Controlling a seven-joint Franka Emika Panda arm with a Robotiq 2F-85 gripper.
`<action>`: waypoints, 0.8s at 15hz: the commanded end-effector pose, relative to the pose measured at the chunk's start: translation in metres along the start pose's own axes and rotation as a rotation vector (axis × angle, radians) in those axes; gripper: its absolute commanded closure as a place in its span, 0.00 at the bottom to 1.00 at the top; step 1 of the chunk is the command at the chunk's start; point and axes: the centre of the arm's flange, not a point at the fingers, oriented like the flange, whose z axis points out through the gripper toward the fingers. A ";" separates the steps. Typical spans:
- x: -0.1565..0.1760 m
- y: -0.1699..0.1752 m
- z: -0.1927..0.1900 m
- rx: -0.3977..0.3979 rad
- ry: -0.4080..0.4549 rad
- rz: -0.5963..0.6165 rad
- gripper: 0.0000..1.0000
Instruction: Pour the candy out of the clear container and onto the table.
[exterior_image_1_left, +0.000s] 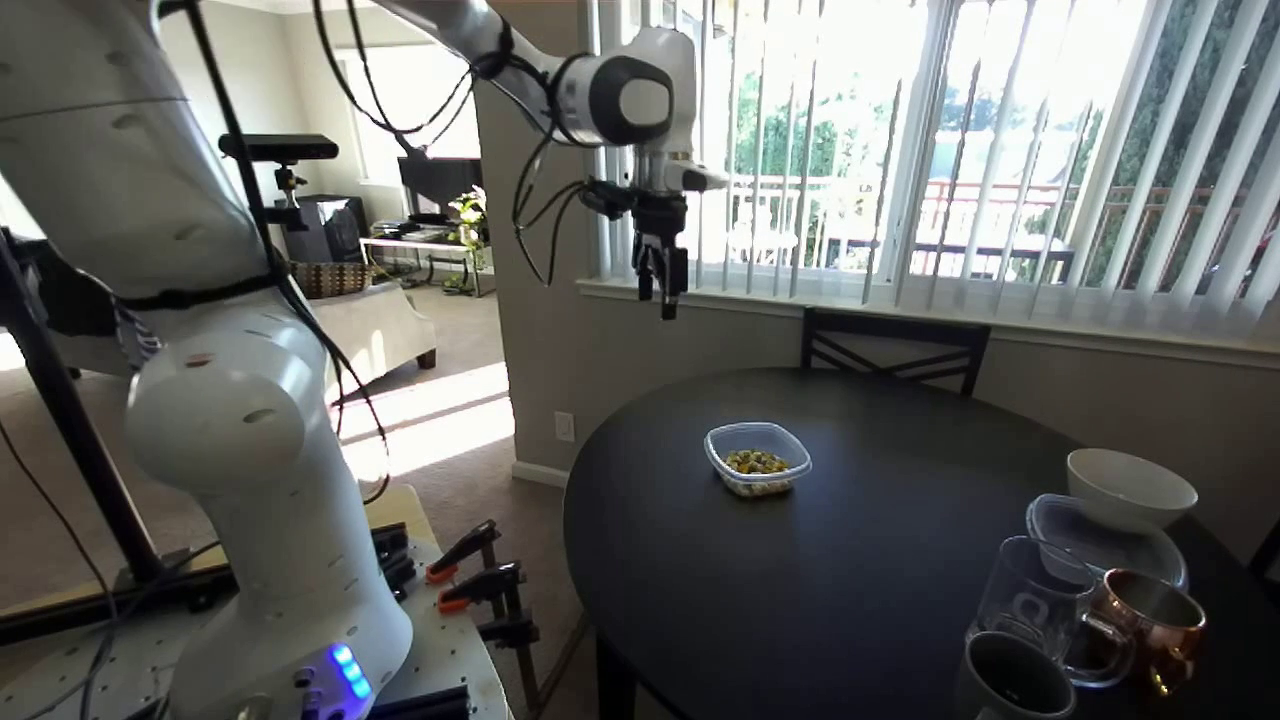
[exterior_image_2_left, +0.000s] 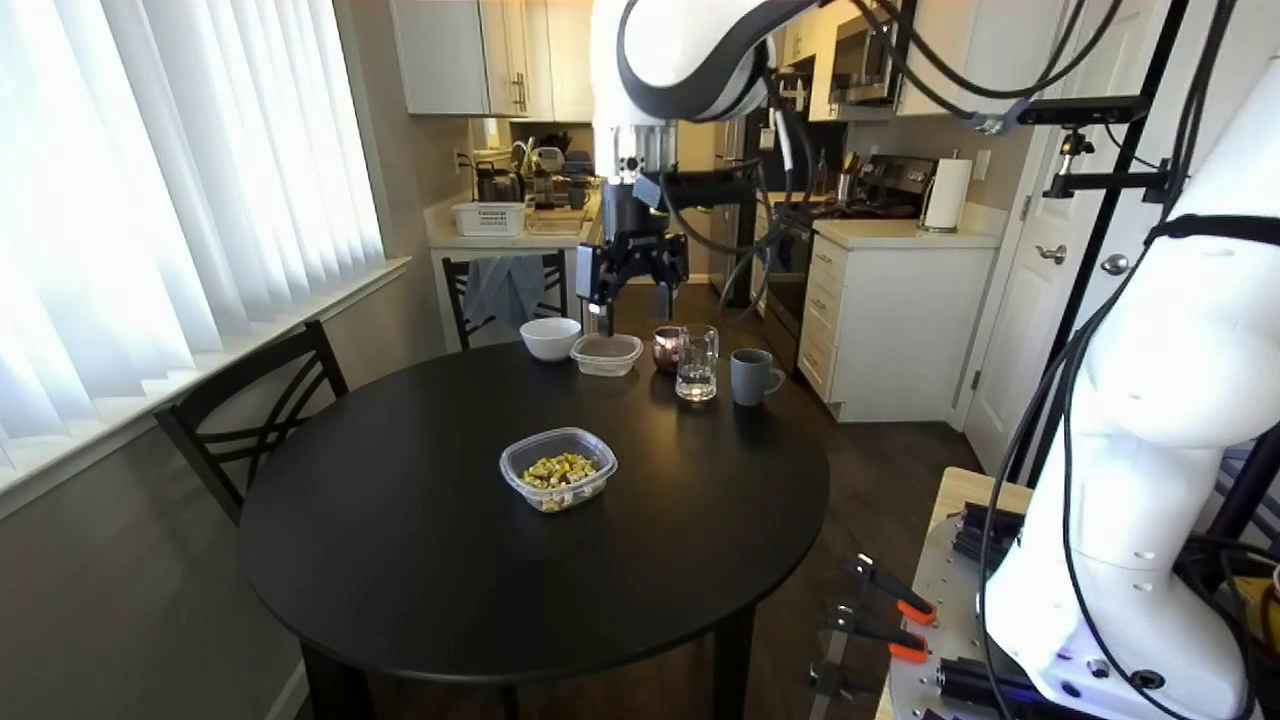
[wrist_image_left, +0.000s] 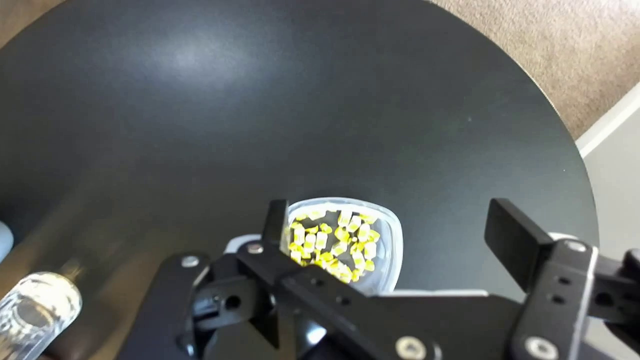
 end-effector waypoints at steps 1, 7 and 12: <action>0.051 -0.029 0.053 0.009 -0.131 0.048 0.00; 0.046 -0.025 0.085 0.006 -0.169 0.033 0.00; 0.044 -0.028 0.076 -0.017 -0.120 0.054 0.00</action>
